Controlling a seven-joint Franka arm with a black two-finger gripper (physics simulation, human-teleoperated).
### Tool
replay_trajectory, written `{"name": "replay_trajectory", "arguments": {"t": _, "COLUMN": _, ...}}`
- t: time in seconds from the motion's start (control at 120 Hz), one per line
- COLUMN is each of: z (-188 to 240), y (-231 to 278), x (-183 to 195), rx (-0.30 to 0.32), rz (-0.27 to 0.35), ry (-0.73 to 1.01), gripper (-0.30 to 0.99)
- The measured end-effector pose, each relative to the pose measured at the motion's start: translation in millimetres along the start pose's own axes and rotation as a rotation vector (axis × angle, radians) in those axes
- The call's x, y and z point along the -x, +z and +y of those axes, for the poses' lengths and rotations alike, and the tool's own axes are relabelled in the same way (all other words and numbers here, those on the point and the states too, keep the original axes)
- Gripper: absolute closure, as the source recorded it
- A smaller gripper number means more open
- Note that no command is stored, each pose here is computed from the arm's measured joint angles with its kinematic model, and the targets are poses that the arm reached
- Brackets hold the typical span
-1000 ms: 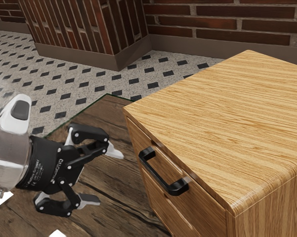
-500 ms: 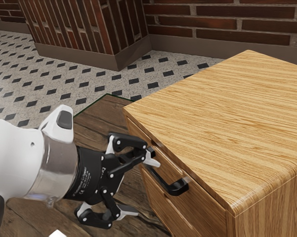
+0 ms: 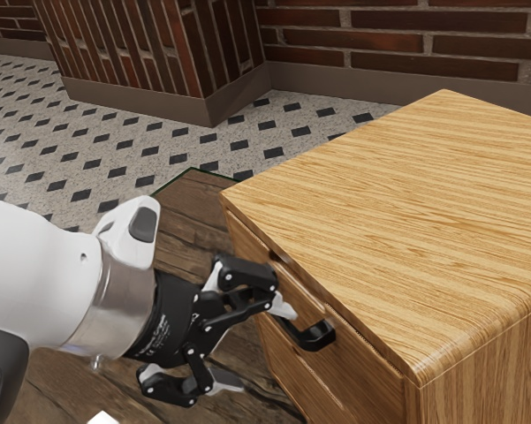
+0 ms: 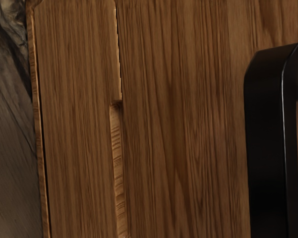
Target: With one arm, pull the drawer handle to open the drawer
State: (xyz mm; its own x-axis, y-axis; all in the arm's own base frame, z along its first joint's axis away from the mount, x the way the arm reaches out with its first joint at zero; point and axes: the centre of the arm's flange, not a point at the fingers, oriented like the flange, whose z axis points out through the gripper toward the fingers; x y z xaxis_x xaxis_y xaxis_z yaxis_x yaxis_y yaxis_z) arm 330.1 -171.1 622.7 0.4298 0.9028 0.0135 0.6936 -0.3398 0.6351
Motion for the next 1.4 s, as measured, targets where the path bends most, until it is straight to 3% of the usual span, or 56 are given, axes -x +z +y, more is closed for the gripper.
{"name": "replay_trajectory", "arguments": {"t": 0.542, "z": -21.9, "y": -23.5, "x": -17.6, "rx": -0.043, "rz": -0.02, "ry": 0.186, "gripper": 0.06}}
{"name": "replay_trajectory", "arguments": {"t": 0.875, "z": -46.1, "y": -46.6, "x": -36.7, "rx": -0.033, "rz": -0.033, "ry": 0.244, "gripper": 0.06}}
{"name": "replay_trajectory", "arguments": {"t": 1.15, "z": -52.5, "y": -60.7, "x": -27.6, "rx": -0.021, "rz": -0.082, "ry": 0.337, "gripper": 0.06}}
{"name": "replay_trajectory", "arguments": {"t": 1.4, "z": -64.8, "y": -57.1, "x": -30.2, "rx": -0.046, "rz": -0.102, "ry": 0.354, "gripper": 0.06}}
